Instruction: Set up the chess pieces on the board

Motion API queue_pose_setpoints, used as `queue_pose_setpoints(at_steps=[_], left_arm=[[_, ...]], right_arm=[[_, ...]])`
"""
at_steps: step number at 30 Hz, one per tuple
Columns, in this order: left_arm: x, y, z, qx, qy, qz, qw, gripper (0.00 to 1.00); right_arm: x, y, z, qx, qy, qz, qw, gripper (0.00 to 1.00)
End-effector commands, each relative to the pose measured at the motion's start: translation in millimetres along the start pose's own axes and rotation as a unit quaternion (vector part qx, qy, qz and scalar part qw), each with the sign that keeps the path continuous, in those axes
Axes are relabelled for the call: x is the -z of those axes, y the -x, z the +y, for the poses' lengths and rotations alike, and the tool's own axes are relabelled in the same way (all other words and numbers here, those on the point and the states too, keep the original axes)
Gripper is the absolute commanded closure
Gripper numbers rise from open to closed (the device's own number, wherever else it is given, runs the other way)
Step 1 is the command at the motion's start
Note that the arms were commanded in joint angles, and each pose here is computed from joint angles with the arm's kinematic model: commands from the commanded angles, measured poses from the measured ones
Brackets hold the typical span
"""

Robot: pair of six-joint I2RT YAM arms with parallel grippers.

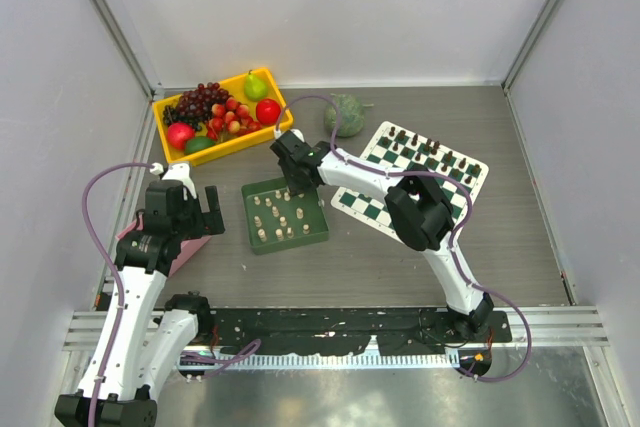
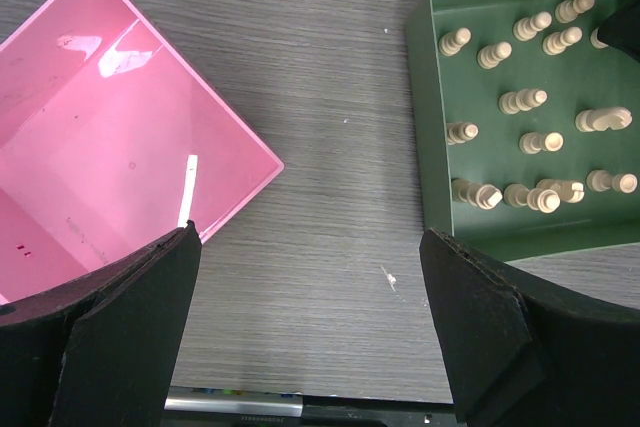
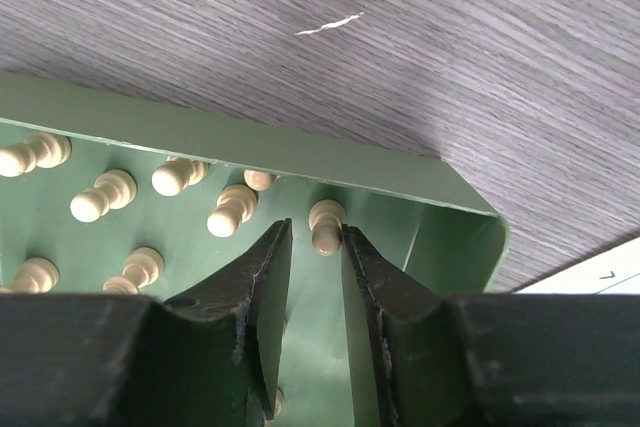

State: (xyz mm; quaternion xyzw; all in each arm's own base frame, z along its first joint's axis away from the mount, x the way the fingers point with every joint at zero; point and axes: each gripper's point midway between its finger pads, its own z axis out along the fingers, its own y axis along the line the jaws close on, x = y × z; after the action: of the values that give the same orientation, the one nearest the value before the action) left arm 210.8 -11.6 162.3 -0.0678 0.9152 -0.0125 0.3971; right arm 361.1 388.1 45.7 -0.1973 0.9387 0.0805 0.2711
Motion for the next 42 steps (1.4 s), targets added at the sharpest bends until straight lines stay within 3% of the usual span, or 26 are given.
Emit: queue_pose_setpoints(at_steps=[1,16,24,34,42], left_arm=[[3.7,11.4,1.9,-0.003,0.004,-0.017,1.0,0.0],[4.9,11.6,1.7,-0.004,0.003,-0.019,1.0,0.0],[4.9,12.3,1.5,-0.004,0.003,-0.02,1.0,0.0],[4.1,11.5,1.6,-0.004,0.004,-0.017,1.0,0.0],[3.6,11.0,2.6,-0.004,0.007,-0.014,1.0,0.0]], right_arm=[[5.6,15.5,2.2,0.002,-0.002,-0.019,1.0,0.67],[3.1,13.5,1.6,0.008,-0.007,-0.014,1.0,0.73],[18.2,24.7,7.6,0.01,0.011,-0.028,0.999,0.85],[117.1,63.4,11.2,-0.009,0.069,-0.124,0.99,0.88],[151.8,33.4,-58.1,-0.072,0.005,-0.156,0.985,0.89]])
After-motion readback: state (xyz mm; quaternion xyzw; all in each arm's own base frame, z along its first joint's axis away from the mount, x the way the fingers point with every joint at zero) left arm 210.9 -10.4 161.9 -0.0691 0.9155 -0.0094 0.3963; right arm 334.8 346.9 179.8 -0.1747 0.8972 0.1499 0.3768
